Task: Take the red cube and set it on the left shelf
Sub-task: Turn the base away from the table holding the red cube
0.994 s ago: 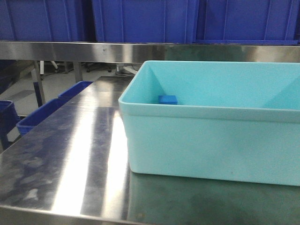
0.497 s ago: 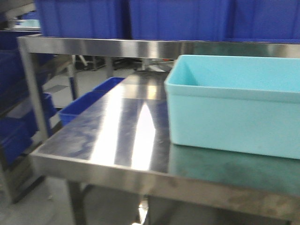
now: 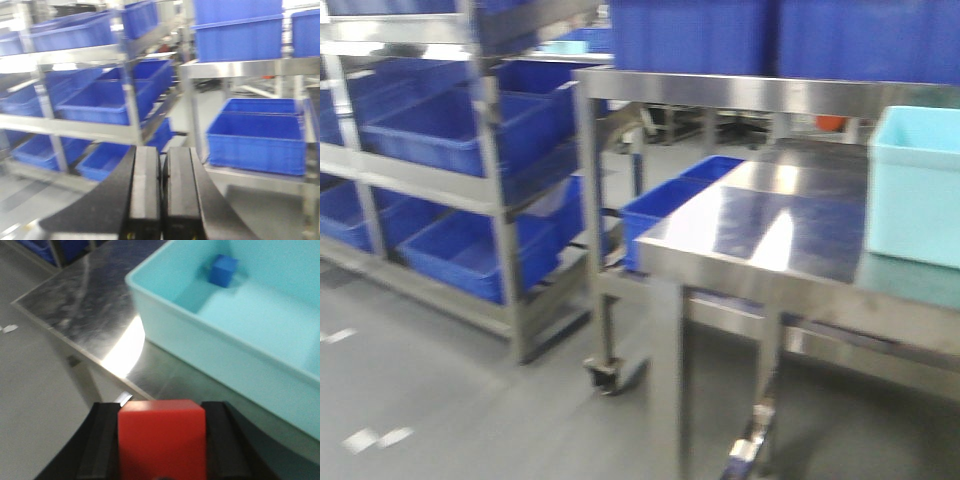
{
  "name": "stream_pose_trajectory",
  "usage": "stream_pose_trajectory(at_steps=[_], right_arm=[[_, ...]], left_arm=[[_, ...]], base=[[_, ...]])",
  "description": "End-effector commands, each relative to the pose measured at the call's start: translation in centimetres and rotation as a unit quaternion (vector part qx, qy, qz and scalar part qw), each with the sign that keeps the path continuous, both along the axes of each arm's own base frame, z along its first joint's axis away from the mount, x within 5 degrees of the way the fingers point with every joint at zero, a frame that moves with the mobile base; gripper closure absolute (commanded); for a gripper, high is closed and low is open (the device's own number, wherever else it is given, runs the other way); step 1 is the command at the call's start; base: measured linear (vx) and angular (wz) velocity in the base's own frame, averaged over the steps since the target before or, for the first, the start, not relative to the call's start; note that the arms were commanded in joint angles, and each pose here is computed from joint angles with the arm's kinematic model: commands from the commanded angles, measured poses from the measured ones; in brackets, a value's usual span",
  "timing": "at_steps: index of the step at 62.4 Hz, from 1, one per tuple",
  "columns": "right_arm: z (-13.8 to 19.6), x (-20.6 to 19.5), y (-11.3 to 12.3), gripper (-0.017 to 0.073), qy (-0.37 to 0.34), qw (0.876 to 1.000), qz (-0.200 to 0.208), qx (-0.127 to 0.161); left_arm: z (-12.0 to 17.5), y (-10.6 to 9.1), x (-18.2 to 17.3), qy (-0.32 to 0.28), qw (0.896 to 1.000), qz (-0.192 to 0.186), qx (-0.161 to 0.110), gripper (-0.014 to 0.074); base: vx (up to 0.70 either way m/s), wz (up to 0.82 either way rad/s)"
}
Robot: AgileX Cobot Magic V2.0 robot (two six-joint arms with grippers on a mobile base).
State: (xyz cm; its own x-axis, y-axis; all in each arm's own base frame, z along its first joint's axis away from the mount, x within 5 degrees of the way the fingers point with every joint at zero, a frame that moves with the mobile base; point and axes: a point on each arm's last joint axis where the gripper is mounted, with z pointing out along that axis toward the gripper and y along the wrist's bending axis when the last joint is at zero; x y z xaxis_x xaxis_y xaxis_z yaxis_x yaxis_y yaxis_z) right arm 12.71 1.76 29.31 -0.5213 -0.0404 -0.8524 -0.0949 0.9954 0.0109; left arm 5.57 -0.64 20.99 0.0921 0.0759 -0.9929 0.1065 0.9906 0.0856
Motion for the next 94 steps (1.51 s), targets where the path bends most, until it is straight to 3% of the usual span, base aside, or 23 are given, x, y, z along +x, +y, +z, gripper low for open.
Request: stream_pose_trajectory(at_steps=[1,94], right_arm=[[1.85,0.47,0.07,0.0502,-0.054,0.999,0.004,0.005],[1.84,0.47,0.07,0.0502,-0.054,0.999,0.004,0.005]], left_arm=[[-0.03,0.01,0.1,-0.027,1.0,0.0,-0.003,0.0488],[-0.03,0.01,0.1,-0.027,1.0,0.0,-0.003,0.0488]], base=[[-0.26,0.65],[-0.25,0.51]])
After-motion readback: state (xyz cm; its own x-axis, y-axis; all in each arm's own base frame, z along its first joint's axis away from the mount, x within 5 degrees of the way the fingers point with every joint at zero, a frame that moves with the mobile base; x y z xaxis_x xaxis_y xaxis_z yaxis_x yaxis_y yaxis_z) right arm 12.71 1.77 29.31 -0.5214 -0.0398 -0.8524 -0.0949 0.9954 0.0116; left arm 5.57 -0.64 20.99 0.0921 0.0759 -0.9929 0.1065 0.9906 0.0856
